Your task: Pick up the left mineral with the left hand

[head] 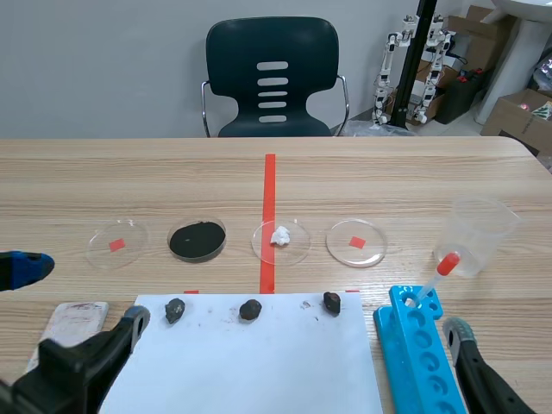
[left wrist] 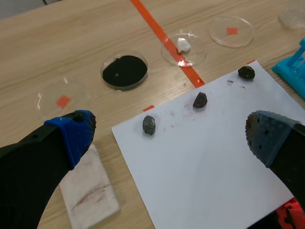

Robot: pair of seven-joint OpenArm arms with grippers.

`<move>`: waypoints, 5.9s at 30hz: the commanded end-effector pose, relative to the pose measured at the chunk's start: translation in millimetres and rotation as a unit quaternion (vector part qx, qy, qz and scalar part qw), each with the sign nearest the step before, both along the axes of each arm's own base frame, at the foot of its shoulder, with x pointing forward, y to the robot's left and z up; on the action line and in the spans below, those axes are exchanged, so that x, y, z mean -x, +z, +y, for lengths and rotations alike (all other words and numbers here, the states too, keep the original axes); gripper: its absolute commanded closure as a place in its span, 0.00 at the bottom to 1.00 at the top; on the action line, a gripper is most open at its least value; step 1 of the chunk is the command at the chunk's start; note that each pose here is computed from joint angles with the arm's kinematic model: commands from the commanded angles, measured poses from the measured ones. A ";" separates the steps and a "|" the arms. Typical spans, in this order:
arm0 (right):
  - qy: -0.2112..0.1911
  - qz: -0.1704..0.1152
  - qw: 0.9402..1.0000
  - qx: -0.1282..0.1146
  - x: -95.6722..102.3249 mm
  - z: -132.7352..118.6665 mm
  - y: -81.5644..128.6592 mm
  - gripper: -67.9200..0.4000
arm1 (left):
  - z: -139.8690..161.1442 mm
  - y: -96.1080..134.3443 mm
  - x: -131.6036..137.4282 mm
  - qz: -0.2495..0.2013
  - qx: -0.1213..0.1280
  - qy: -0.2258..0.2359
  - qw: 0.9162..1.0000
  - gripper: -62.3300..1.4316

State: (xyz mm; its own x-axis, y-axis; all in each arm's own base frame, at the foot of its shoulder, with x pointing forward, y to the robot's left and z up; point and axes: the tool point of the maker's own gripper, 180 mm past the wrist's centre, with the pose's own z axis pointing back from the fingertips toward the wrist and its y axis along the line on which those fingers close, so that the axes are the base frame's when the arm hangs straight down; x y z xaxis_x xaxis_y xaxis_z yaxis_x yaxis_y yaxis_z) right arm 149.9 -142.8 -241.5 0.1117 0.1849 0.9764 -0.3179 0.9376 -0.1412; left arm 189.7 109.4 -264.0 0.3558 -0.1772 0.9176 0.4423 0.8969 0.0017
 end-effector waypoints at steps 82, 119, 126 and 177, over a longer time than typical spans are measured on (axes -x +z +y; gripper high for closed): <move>-0.002 -0.018 1.000 -0.004 -4.5 -0.6 9.1 0.00 | -3.6 -146.3 -104.9 0.380 -0.160 0.231 0.881 0.00; -0.002 -0.018 1.000 -0.004 -4.5 -0.6 9.1 0.00 | -30.3 -150.1 -100.7 0.400 -0.102 0.210 0.886 0.63; -0.002 -0.018 1.000 -0.004 -4.5 -0.6 9.1 0.00 | -30.4 -150.2 -100.4 0.401 -0.102 0.210 0.886 0.79; -0.002 -0.018 1.000 -0.004 -4.5 -0.6 9.1 0.00 | -11.6 -89.4 -120.8 0.187 -0.069 0.208 0.958 0.80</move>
State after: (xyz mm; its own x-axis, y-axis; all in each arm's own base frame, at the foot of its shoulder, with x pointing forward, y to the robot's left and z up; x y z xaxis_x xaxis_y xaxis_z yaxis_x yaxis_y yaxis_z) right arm 149.9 -142.8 -241.5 0.1113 0.1848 0.9764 -0.3179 0.9376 -0.1412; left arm 308.4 103.9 -355.7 0.7254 -0.0566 0.6860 0.0299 0.9983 0.0508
